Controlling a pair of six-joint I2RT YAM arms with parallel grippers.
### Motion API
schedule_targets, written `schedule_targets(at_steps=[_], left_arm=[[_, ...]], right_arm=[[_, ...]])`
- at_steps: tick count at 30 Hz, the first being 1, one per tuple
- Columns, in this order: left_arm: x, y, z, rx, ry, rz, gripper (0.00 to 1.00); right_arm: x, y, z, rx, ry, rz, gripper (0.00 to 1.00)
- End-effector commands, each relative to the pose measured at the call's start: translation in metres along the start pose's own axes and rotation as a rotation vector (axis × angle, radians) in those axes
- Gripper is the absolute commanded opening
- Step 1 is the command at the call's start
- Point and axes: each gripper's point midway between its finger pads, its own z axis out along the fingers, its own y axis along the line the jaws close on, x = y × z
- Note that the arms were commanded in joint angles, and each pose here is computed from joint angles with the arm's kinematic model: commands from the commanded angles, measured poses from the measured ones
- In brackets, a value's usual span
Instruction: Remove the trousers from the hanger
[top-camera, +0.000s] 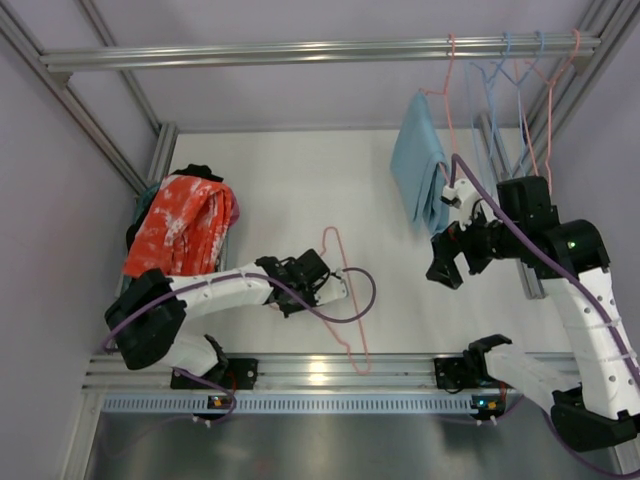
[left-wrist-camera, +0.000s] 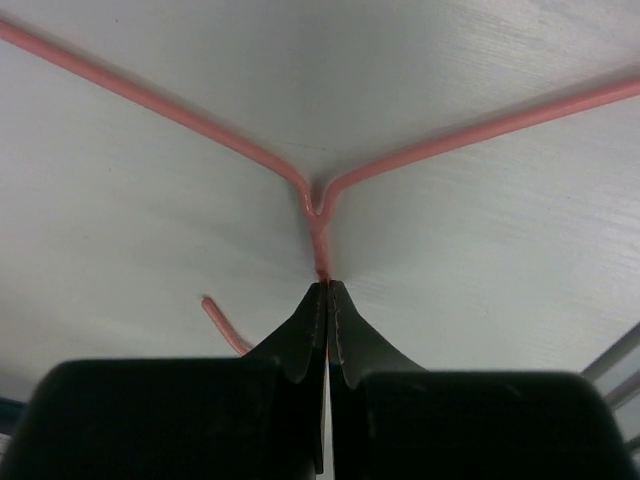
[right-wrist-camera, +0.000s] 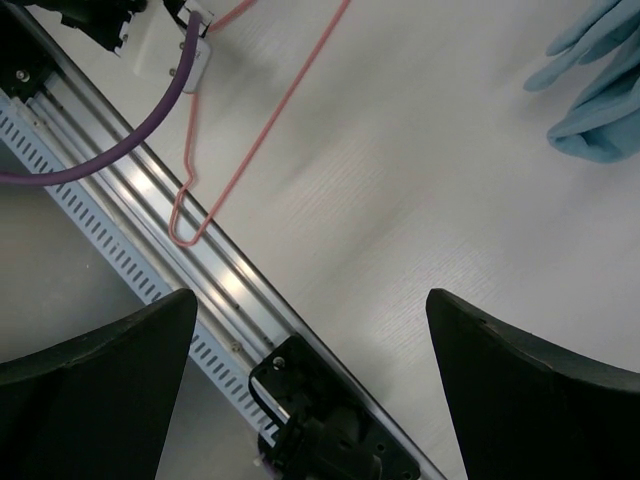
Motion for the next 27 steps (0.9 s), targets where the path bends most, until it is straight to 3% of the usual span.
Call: schedule_targets(at_steps=[1,6,12,13,15,16,18,20,27], left_arm=[[-0.012,-0.003,-0.027,0.039,-0.063,-0.058,0.00],[-0.043,0.016,-0.075,-0.019,-0.169,-0.048,0.00],[-0.020,0.007,-0.066,0.028,-0.081,0.041,0.02],[-0.015,-0.003,-0.059,0.077,-0.066,0.058,0.23],[0.005,-0.012,-0.045,0.109,-0.002,0.072,0.53],[0.018,-0.019,-0.037,0.132,0.043,0.071,0.91],[0.024,-0.022,-0.030,0.142,0.059,0.077,0.93],[0.028,-0.022,-0.026,0.137,0.058,0.076,0.86],[0.021,-0.010,-0.020,0.116,0.016,0.096,0.84]], right_arm=[[-0.014,0.014,0.005,-0.074,-0.094,-0.012,0.99],[-0.015,0.025,0.023,-0.158,-0.129,0.065,0.99],[-0.019,0.029,0.041,-0.212,-0.142,0.103,0.98],[-0.021,0.028,0.040,-0.206,-0.145,0.100,0.98],[-0.021,0.028,0.038,-0.202,-0.140,0.092,0.98],[-0.021,0.027,0.037,-0.193,-0.138,0.088,0.98],[-0.018,0.026,0.036,-0.180,-0.127,0.085,0.99],[-0.015,0.027,0.035,-0.183,-0.124,0.086,0.99],[-0.007,0.029,0.036,-0.185,-0.109,0.096,0.99]])
